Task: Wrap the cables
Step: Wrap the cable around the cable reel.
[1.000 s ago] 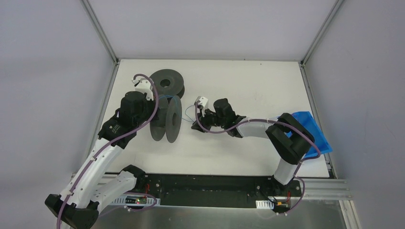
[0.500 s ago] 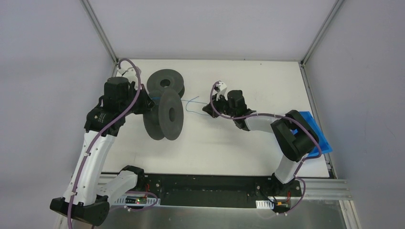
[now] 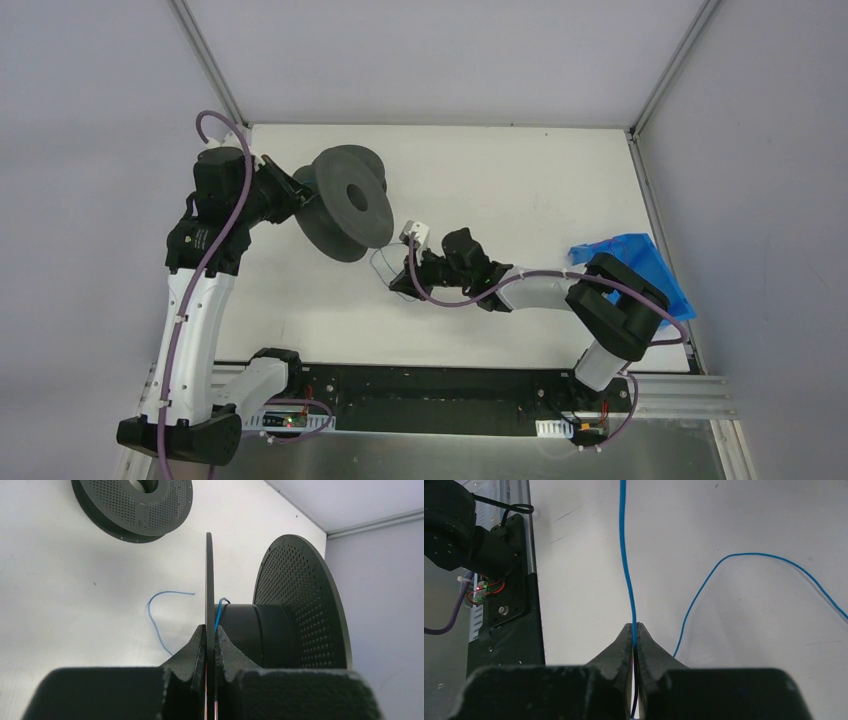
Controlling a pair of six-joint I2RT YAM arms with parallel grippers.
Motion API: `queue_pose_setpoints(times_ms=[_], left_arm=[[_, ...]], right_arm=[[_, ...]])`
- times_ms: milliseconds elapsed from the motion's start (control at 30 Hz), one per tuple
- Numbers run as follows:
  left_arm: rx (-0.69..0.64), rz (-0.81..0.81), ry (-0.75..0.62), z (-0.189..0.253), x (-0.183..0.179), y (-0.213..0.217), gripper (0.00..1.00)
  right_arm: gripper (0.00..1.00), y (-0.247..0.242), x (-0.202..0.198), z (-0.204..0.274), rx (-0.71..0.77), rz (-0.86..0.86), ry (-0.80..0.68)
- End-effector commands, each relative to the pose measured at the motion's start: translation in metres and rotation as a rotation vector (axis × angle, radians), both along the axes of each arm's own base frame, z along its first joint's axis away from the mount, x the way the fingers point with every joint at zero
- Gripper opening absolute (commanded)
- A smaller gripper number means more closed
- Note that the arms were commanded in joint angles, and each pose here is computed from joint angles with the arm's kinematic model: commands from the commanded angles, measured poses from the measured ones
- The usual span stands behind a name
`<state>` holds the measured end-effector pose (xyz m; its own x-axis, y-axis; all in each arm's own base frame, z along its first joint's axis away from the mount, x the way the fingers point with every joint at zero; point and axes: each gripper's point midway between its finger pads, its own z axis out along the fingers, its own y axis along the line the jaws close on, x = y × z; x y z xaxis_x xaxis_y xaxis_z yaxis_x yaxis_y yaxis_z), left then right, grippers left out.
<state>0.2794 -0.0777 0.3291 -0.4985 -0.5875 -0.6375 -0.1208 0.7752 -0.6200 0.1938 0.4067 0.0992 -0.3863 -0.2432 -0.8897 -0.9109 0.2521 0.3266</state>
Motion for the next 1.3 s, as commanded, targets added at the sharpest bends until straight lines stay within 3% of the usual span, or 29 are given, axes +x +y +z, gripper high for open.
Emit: queue_pose_setpoints(times_ms=[0,200,367,567,800,967,1267], left_arm=[[-0.098,0.113,-0.122,0.037,0.013,0.008,0.0],[-0.024,0.232,-0.116,0.01,0.03,0.032,0.0],[0.219,0.183,-0.134,-0.013,0.042,0.04,0.0],[0.536,0.014,-0.156,-0.042,0.041,0.009,0.0],[0.683,-0.185,-0.165,-0.088,0.028,-0.001,0.0],[0.734,-0.305,-0.202,-0.095,0.021,-0.008,0.0],[0.837,-0.316,-0.17,-0.102,0.021,0.004,0.0]], right_arm=[[0.06,0.016,-0.011,0.02,0.086,0.078,-0.056],[0.0,0.038,-0.043,0.042,0.101,0.101,-0.087],[0.0,0.03,-0.041,0.09,0.076,-0.003,-0.159],[0.0,0.022,-0.011,0.147,-0.047,-0.088,-0.254],[0.0,0.01,0.034,0.183,-0.058,-0.188,-0.276],[0.0,0.001,0.056,0.19,-0.061,-0.204,-0.315],[0.0,-0.037,0.071,0.188,-0.14,-0.289,-0.462]])
